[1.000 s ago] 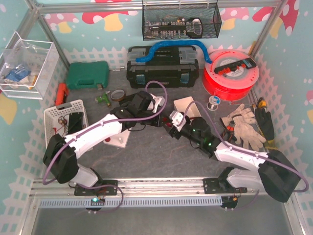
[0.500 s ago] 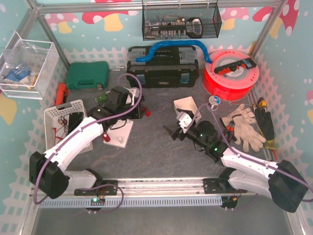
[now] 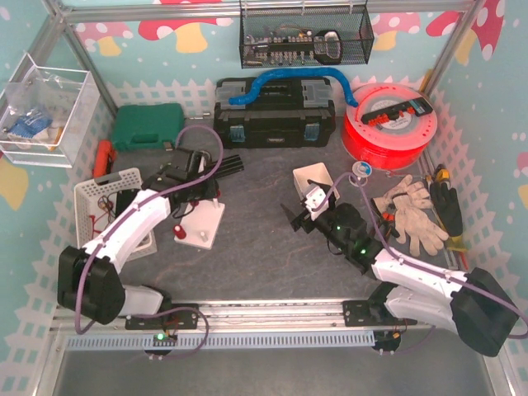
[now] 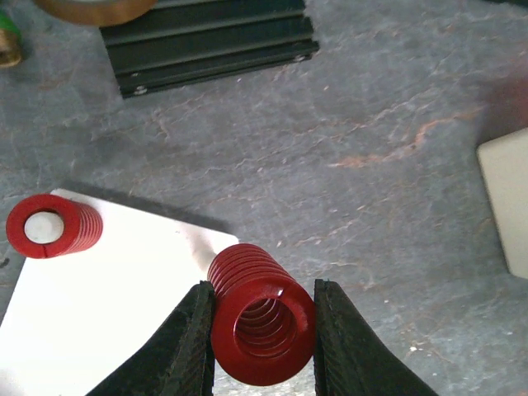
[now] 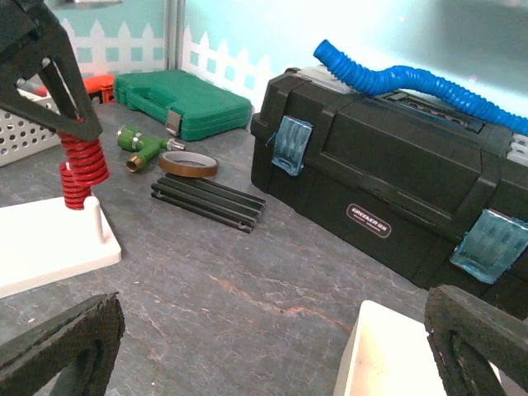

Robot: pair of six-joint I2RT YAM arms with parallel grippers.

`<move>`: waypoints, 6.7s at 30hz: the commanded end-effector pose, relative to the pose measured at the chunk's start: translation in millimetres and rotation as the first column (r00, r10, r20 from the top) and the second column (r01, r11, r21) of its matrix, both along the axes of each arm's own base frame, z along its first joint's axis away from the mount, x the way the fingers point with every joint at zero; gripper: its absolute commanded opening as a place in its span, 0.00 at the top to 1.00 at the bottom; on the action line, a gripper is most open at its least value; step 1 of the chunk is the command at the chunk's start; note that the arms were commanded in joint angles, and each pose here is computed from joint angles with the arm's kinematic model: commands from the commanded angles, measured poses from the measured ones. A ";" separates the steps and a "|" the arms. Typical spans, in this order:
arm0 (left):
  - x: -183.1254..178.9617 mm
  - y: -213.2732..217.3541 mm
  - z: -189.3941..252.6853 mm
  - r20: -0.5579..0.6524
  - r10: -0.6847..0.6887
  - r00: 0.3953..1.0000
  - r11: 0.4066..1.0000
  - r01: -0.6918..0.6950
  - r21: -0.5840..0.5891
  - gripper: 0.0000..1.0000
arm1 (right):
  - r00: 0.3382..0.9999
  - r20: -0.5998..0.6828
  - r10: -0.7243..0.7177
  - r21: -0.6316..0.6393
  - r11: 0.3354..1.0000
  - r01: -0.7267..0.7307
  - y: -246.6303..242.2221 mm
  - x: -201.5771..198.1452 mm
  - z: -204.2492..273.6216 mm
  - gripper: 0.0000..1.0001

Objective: Install the large spring

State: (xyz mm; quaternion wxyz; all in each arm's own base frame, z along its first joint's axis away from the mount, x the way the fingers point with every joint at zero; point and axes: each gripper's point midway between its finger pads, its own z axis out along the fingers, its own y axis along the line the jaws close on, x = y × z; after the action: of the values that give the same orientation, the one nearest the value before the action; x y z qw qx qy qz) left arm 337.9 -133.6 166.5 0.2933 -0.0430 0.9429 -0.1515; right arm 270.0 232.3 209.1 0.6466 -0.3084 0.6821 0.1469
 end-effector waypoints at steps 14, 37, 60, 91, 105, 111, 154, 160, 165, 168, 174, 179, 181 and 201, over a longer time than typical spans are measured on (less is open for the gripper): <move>6.4 8.6 -24.9 -0.035 0.002 0.999 0.997 0.001 0.080 1.00 | 0.999 0.023 -0.046 0.012 0.999 0.046 -9.1 2.1 1.1 0.01; 17.5 5.7 -66.5 -0.095 -0.010 0.995 0.993 0.021 0.116 0.80 | 0.996 -0.004 -0.093 0.000 0.996 0.093 -13.8 9.5 -4.9 0.01; 22.6 -19.2 16.2 0.139 -0.104 0.985 0.993 0.110 -0.038 0.06 | 0.649 -0.658 -0.382 -0.141 0.909 0.392 -79.5 40.9 -66.5 0.14; 55.8 -259.1 -9.6 0.295 -0.351 0.889 0.745 0.456 -0.487 0.39 | 0.365 -0.797 -0.482 -0.479 0.871 0.103 -86.0 83.7 -151.8 0.39; 63.9 -269.5 -56.0 0.208 -0.387 0.898 0.763 0.438 -0.476 0.51 | 0.446 -0.766 -0.463 -0.402 0.887 0.229 -79.7 120.1 -166.5 0.67; 62.8 -267.7 -63.7 0.195 -0.391 0.899 0.769 0.436 -0.468 0.52 | 0.557 -0.711 -0.429 -0.310 0.902 0.299 -78.2 129.8 -136.8 0.83; 142.5 -249.1 -41.6 0.158 -0.500 0.852 0.854 0.515 -0.077 0.49 | 0.496 -0.743 -0.450 -0.138 0.827 0.544 -123.5 43.9 -49.0 0.42; 170.8 -262.6 -42.7 0.216 -0.546 0.809 0.814 0.574 -0.088 0.46 | 0.366 -0.828 -0.426 -0.170 0.811 0.560 -125.6 45.7 -76.5 0.36; 170.4 -272.6 -56.0 0.211 -0.587 0.782 0.773 0.618 -0.144 0.45 | 0.280 -0.876 -0.392 -0.176 0.801 0.572 -124.1 53.7 -95.4 0.31; 166.6 -280.9 -56.6 0.218 -0.607 0.764 0.742 0.643 -0.189 0.45 | 0.232 -0.898 -0.374 -0.174 0.786 0.594 -124.2 61.3 -99.2 0.31; 154.0 -285.4 -67.7 0.199 -0.629 0.752 0.703 0.659 -0.268 0.44 | 0.204 -0.924 -0.324 -0.137 0.777 0.614 -116.7 71.7 -112.2 0.34; 138.1 -288.5 -74.8 0.148 -0.637 0.757 0.682 0.642 -0.350 0.45 | 0.172 -0.925 -0.338 -0.154 0.749 0.645 -126.6 79.3 -118.3 0.38; 128.4 -292.2 -75.0 0.137 -0.651 0.747 0.666 0.648 -0.368 0.45 | 0.157 -0.927 -0.342 -0.156 0.728 0.667 -133.4 86.4 -119.8 0.39; 106.9 -249.9 -84.8 0.039 -0.495 0.868 0.854 0.494 -0.164 0.84 | 0.194 -0.892 -0.409 -0.163 0.691 0.704 -152.3 91.2 -84.8 0.38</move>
State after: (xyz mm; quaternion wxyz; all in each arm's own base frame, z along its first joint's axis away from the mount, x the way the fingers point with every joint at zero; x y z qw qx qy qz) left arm 429.5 -403.6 66.5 0.1951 0.2221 0.8875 -0.3533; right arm 381.1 89.3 110.3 0.2322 0.1942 0.9407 0.1532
